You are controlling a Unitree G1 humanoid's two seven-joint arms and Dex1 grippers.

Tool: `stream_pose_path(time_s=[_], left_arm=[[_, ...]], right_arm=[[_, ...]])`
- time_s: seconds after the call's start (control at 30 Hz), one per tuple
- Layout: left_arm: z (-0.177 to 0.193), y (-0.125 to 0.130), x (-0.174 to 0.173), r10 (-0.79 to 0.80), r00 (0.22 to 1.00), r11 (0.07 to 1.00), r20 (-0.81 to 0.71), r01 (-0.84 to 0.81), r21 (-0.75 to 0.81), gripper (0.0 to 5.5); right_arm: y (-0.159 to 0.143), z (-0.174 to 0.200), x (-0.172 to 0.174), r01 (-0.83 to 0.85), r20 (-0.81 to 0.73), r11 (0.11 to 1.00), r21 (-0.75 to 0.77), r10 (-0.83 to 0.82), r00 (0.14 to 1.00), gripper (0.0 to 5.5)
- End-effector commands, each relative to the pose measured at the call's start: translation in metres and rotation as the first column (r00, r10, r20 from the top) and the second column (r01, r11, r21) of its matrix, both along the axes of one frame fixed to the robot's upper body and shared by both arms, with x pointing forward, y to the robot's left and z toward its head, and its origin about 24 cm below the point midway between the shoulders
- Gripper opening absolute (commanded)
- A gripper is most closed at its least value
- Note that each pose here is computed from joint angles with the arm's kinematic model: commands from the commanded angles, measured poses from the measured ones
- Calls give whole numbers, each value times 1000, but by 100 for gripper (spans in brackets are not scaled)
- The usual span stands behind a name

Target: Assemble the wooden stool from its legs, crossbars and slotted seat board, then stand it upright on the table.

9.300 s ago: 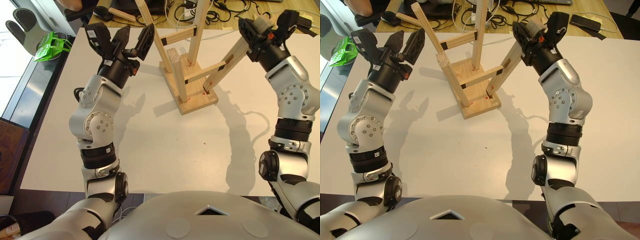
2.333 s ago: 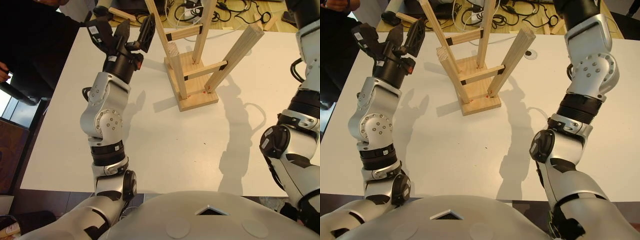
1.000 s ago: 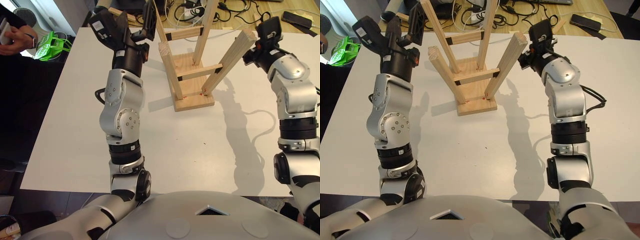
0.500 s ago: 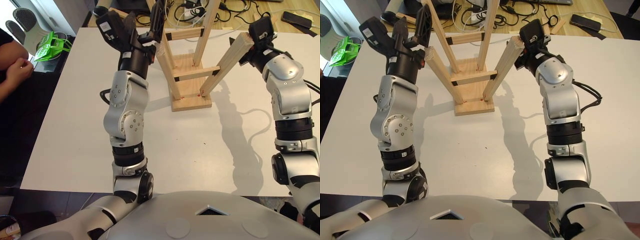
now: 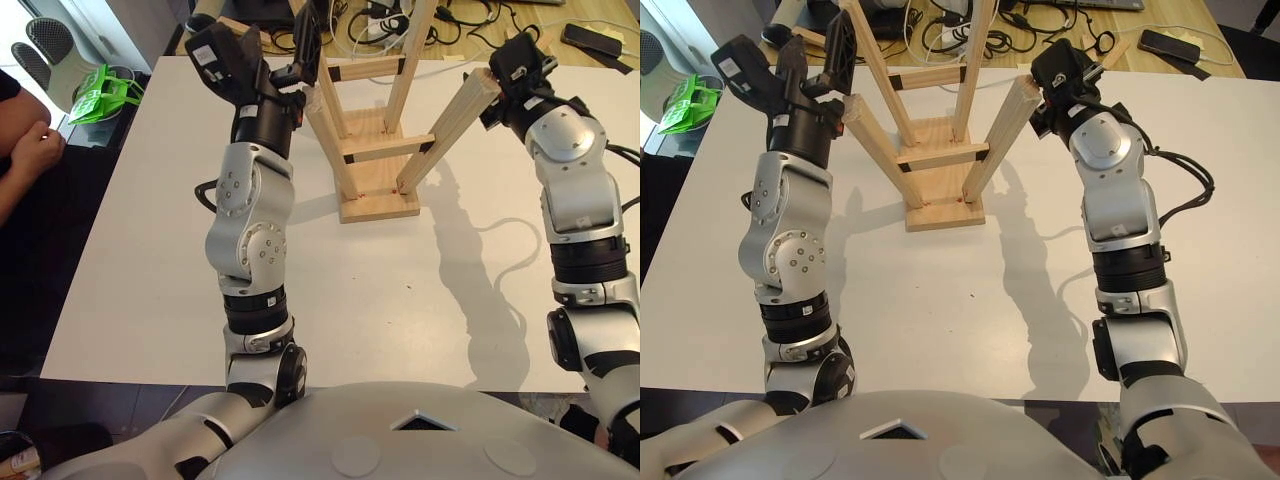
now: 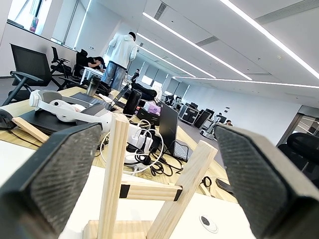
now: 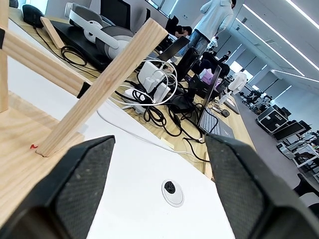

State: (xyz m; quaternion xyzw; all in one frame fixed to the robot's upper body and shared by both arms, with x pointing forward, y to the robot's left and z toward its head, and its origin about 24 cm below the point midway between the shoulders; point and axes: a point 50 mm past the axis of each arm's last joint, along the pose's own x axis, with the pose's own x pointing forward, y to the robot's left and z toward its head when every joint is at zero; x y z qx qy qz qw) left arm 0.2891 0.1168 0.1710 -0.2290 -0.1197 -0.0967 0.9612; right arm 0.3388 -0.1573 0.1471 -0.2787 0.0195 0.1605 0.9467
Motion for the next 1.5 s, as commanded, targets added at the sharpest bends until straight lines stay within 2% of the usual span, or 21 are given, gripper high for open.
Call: stream_pose_path(time_s=[0.03, 0.13, 0.2, 0.4, 0.57, 0.7, 0.77, 0.83, 0.9, 1.0, 1.07, 1.23, 1.33, 1.43, 1.5], left_arm=[[-1, -13, 1, -65, 998, 998, -21, 65, -7, 416], [-1, -13, 1, -67, 997, 998, -27, 67, -15, 416], [-1, -14, 1, -70, 997, 997, -30, 69, -21, 416], [-3, -17, -1, -76, 996, 997, -41, 75, -24, 416], [-2, -17, -1, -78, 996, 997, -39, 77, -24, 416], [-3, -17, -1, -77, 996, 997, -40, 76, -24, 416], [-3, -17, -1, -77, 996, 997, -40, 76, -24, 416], [-3, -17, 0, -75, 996, 997, -39, 74, -24, 416], [-2, -17, 1, -76, 996, 997, -36, 75, -25, 416], [-1, -16, 1, -72, 997, 997, -33, 71, -25, 416], [-1, -16, 2, -75, 997, 997, -33, 74, -24, 416], [-2, -18, 1, -78, 996, 997, -40, 77, -28, 416], [-3, -20, 1, -83, 996, 996, -45, 82, -35, 416], [-2, -25, 0, -99, 994, 994, -48, 97, -39, 416], [-2, -27, 0, -108, 993, 994, -49, 107, -40, 416]], right_arm=[[16, 42, 3, -86, 191, 965, 248, 39, 981, 335], [6, 81, 7, -148, 259, 868, 475, 23, 966, 335], [-4, 90, 11, -139, 254, 821, 553, -7, 967, 335], [-19, 82, 18, -56, 180, 826, 562, -55, 982, 335], [-17, 106, 9, -189, 235, 756, 627, 47, 971, 335], [-5, 117, -7, -327, 234, 674, 663, 228, 945, 335], [5, 107, -15, -355, 171, 675, 647, 325, 930, 335], [8, 73, -15, -272, 5, 763, 586, 333, 943, 335], [6, 33, -16, -162, -160, 815, 556, 296, 942, 335], [13, -6, -20, -76, -300, 804, 590, 306, 904, 335], [19, -17, -19, -45, -316, 781, 623, 304, 899, 335], [23, 8, -11, -100, -169, 679, 727, 319, 932, 335], [20, 37, -7, -156, -47, 572, 805, 324, 945, 335], [11, 79, -1, -219, 80, 450, 866, 306, 949, 335], [5, 123, -1, -309, 198, 413, 857, 290, 936, 335]])
